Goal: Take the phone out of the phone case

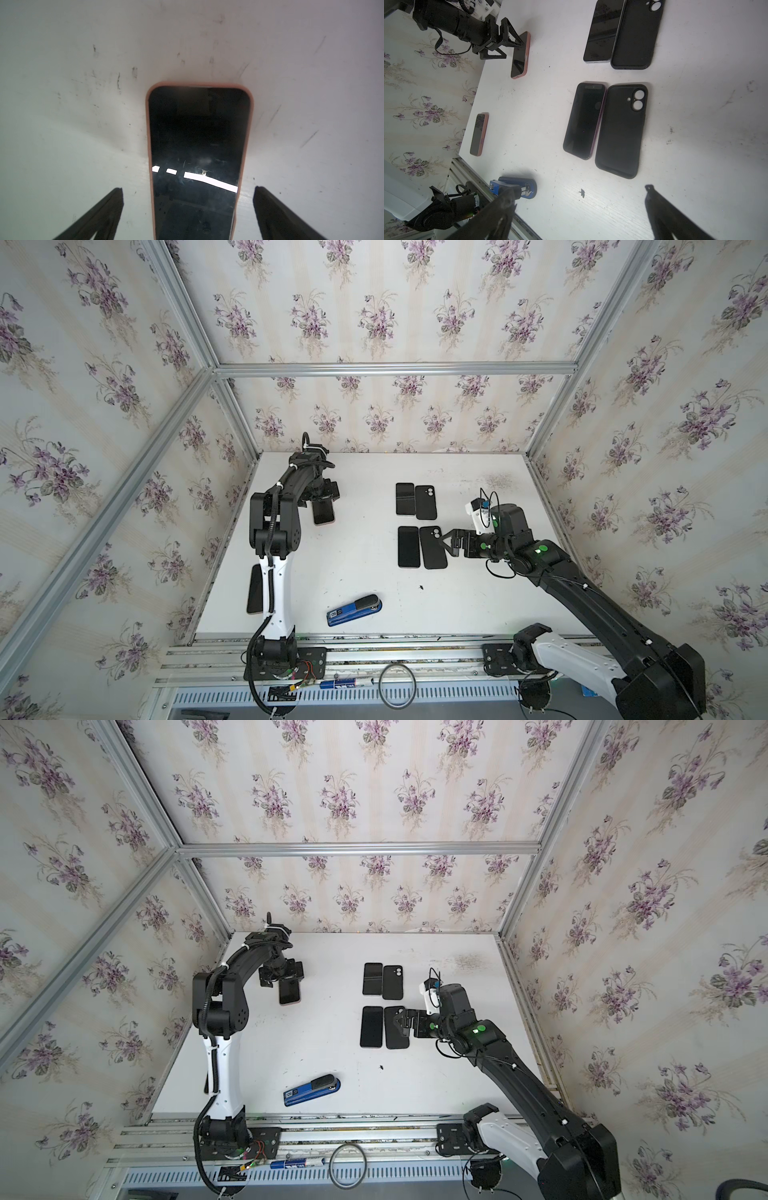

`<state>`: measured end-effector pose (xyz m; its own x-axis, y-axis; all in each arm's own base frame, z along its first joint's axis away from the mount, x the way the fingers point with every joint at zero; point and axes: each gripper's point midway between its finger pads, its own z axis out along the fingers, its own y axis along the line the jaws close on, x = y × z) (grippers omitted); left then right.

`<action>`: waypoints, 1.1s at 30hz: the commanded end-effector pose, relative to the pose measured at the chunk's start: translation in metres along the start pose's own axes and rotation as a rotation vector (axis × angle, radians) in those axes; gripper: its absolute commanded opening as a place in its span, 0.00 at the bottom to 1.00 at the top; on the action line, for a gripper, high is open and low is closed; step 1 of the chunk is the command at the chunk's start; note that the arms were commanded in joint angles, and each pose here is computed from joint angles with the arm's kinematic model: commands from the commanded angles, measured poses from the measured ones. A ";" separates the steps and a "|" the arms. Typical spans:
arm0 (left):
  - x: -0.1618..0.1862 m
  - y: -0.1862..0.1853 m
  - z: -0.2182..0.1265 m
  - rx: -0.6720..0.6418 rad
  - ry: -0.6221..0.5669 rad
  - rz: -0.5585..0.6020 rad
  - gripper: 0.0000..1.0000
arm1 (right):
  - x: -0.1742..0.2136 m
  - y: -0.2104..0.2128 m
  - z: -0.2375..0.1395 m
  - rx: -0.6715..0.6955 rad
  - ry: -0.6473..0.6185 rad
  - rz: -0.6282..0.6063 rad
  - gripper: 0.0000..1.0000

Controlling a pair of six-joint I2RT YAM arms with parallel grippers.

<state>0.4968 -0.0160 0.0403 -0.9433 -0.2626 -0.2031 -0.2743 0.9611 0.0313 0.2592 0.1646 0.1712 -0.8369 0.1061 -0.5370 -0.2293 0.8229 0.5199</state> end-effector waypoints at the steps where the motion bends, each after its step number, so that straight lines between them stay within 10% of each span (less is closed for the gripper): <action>1: -0.001 0.006 0.000 -0.026 0.004 -0.022 1.00 | -0.013 0.010 -0.001 -0.037 -0.039 -0.012 1.00; 33: -0.006 0.010 0.008 0.019 0.030 -0.044 0.68 | -0.012 0.011 -0.005 -0.041 -0.048 0.003 1.00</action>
<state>0.5033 -0.0034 0.0334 -0.9339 -0.3049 -0.1868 -0.3120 0.9500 0.0095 0.2599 0.1676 0.1788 -0.8294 0.1260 -0.5443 -0.2346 0.8056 0.5440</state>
